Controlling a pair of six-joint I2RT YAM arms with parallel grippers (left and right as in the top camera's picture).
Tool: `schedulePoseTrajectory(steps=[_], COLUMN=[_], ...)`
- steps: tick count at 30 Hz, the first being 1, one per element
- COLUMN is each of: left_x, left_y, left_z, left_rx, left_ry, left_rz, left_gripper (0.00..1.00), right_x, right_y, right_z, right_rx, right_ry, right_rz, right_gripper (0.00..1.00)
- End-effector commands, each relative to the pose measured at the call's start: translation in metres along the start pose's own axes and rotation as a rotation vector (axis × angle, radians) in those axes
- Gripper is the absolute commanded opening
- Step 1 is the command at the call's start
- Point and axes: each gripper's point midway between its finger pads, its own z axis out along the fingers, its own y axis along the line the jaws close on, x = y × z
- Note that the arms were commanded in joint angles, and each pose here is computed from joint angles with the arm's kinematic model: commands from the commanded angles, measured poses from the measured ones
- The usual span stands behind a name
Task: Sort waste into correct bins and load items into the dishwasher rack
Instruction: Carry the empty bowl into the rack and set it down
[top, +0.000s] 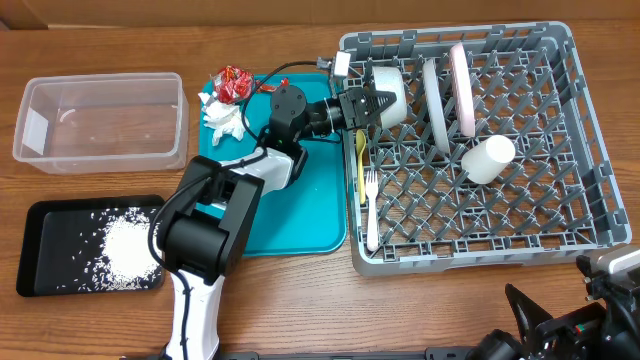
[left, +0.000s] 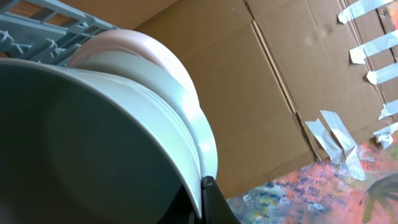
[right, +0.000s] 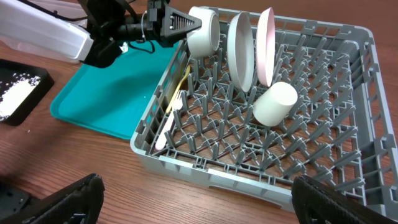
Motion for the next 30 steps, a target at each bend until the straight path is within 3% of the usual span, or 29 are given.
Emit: schedulePoseTrajectory(steps=[1,7,13,19,30], left_x=[0.0,0.008,0.013,0.006,-0.001], left_y=[0.007,0.017,0.014,0.017,0.027], left_z=[0.002,0.003,0.001,-0.017,-0.044], left_rx=[-0.021,-0.054,-0.031,-0.018,-0.023], left_ry=[-0.005,0.025,0.064,0.093,0.139], left_rz=[0.029,0.018,0.021,0.022,0.015], left_gripper=[0.04,0.04,0.13,0.15,0.29], right_x=[-0.002,-0.002,-0.002,-0.002,-0.002], right_y=[-0.001,-0.001,-0.001,-0.001,-0.001], right_z=[0.0,0.0,0.0,0.0,0.0], right_rx=[0.006,0.006,0.006,0.006,0.006], right_ry=[-0.007,-0.007,-0.007,-0.007,-0.007], right_rz=[0.003,0.003,0.003,0.003,0.003], right_gripper=[1.0,1.0,1.0,1.0,1.0])
